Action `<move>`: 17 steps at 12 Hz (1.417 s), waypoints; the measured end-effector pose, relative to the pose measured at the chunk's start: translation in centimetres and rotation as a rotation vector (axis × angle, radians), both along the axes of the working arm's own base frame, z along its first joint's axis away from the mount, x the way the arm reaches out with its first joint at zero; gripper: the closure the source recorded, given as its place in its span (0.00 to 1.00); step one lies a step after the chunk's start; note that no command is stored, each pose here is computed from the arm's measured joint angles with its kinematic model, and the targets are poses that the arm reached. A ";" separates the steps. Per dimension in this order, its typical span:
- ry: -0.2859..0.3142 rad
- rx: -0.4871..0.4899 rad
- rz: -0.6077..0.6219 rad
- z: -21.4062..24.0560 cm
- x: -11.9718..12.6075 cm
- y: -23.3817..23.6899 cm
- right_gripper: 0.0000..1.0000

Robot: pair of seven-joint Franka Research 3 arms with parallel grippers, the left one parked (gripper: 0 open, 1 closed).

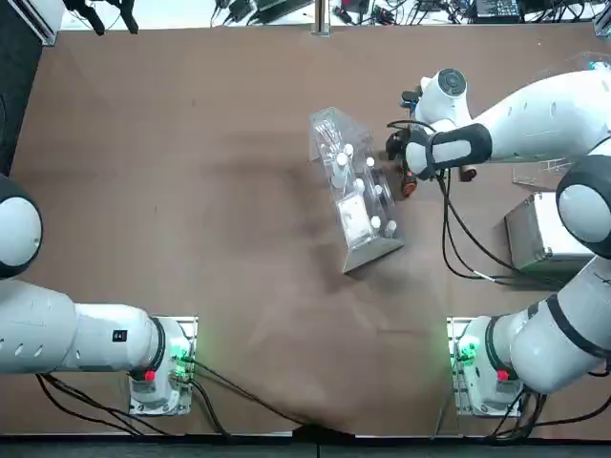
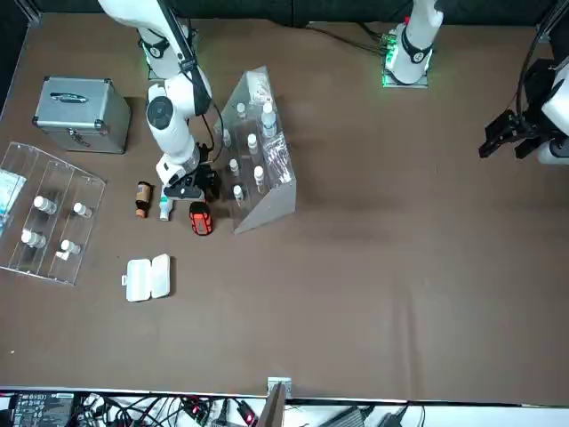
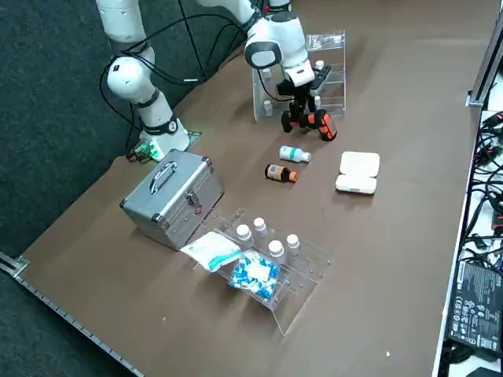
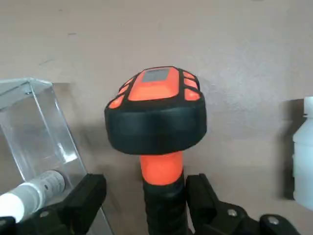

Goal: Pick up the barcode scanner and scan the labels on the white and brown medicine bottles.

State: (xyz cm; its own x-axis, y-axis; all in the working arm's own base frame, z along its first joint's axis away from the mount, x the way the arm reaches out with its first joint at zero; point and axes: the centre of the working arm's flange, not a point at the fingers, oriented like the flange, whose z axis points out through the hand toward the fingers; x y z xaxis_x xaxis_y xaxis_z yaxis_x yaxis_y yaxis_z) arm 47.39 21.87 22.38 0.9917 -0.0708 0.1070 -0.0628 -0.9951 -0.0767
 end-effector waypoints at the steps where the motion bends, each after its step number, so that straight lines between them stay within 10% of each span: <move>1: 0.002 -0.001 -0.001 -0.1 0.0 -0.1 0.00; 10: 0.037 -0.019 -0.016 -1.0 -0.3 -0.8 0.12; 13: 0.075 -0.032 -0.031 -1.2 -0.5 -1.1 0.42; 17: 0.082 -0.035 -0.048 -1.1 -0.2 -1.5 0.57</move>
State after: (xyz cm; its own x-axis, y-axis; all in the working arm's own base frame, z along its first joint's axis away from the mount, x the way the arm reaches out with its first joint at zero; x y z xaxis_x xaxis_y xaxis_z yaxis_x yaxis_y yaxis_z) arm 47.14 20.33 21.28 0.9929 -0.1156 0.0283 -0.1146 -0.9928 -0.0344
